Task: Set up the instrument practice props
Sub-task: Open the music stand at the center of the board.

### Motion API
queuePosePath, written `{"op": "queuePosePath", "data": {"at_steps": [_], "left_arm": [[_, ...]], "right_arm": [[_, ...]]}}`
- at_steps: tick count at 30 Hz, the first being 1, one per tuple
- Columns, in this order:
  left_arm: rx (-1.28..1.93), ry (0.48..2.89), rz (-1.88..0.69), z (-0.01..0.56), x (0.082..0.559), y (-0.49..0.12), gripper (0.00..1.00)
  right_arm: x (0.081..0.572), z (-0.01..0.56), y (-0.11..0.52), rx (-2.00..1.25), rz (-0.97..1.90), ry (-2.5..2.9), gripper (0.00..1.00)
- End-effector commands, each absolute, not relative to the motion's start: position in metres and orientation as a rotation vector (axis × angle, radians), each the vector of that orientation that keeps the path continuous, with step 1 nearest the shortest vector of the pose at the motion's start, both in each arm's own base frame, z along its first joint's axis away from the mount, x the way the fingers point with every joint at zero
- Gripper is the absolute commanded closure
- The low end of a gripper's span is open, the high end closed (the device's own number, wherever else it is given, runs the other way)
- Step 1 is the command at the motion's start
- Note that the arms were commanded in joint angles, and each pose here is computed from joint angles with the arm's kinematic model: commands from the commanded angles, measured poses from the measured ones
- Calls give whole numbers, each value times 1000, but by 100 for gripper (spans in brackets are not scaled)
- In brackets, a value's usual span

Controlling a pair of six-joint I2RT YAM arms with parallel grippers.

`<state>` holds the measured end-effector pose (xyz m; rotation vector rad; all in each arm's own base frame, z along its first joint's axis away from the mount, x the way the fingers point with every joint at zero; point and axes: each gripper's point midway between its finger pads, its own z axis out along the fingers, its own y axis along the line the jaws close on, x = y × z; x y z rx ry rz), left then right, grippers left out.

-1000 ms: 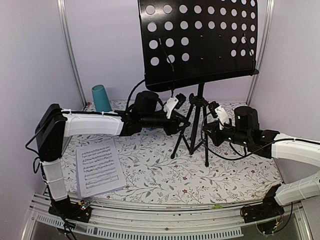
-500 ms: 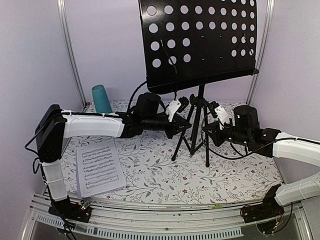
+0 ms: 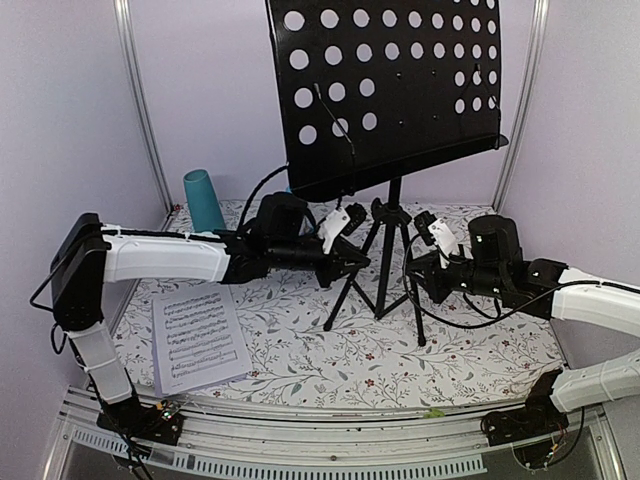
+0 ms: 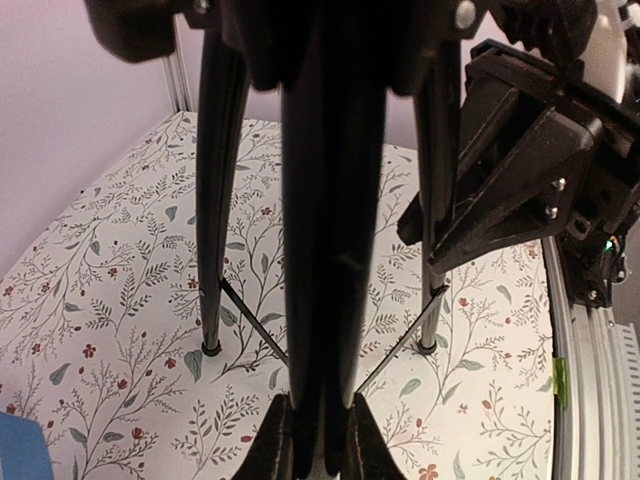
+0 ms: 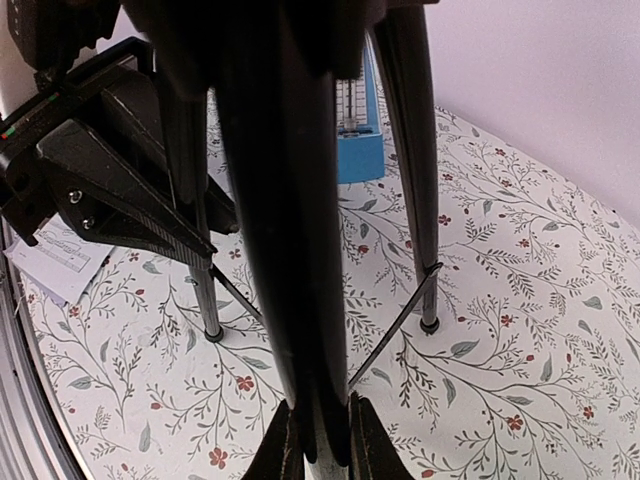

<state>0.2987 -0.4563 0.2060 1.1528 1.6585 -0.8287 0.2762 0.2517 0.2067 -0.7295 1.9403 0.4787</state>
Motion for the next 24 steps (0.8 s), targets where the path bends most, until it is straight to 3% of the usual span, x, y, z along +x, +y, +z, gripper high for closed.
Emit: {"op": "queuePosePath", "data": {"at_steps": [1, 24], "left_arm": [[1097, 1864, -715, 170, 313, -413, 100], [1140, 1945, -650, 147, 299, -389, 100]], "right_arm": [[280, 191, 213, -519, 394, 2064, 94], [266, 195, 200, -413, 471, 2022, 82]]}}
